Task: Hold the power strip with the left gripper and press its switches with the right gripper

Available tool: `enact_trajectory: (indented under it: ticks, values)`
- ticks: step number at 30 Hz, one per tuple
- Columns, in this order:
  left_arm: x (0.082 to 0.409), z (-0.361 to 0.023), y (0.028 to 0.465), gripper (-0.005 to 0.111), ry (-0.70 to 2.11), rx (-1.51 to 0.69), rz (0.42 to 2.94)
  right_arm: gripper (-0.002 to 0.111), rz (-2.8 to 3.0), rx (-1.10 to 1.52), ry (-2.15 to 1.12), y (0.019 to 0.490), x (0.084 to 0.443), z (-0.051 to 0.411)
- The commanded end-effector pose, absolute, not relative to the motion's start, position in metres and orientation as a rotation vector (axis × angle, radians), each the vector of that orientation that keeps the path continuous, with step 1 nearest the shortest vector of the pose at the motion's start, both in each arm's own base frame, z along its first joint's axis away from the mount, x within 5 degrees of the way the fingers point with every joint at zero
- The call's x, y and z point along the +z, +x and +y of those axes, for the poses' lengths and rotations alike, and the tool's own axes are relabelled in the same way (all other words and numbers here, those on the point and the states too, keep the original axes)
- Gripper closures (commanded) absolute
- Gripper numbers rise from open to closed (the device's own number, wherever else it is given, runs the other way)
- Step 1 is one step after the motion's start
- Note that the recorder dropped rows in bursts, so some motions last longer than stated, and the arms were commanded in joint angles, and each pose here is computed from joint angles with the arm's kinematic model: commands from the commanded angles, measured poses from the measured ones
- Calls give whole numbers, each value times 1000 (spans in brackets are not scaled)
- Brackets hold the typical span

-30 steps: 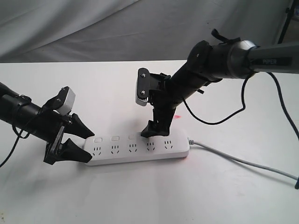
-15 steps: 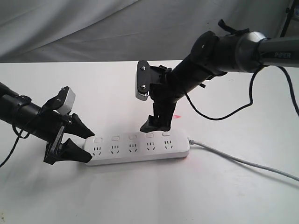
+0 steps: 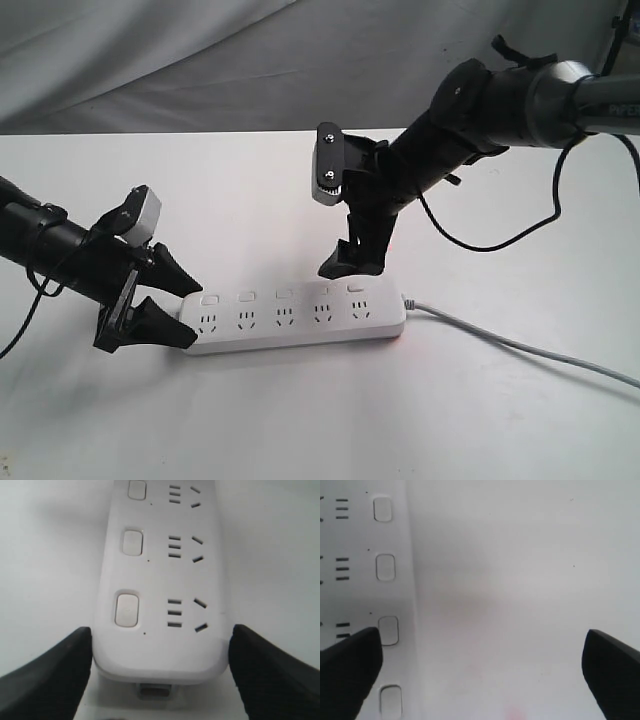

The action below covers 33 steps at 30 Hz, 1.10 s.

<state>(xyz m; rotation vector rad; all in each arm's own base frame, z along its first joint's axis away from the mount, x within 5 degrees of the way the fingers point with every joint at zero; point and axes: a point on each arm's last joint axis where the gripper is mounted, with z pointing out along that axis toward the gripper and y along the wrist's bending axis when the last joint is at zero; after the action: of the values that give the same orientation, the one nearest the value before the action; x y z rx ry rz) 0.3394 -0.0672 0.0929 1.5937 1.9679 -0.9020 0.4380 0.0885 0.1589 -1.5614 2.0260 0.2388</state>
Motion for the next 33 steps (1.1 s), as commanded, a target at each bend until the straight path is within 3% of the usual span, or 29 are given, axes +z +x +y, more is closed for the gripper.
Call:
enact_trajectory:
  ticks: [1, 33]
  values:
    - [77, -64, 335, 59, 1688, -850, 2006, 3, 2051, 279, -1535, 436, 164, 75]
    - [77, -64, 335, 59, 1688, -850, 2006, 3, 2094, 277, -1495, 435, 142, 62]
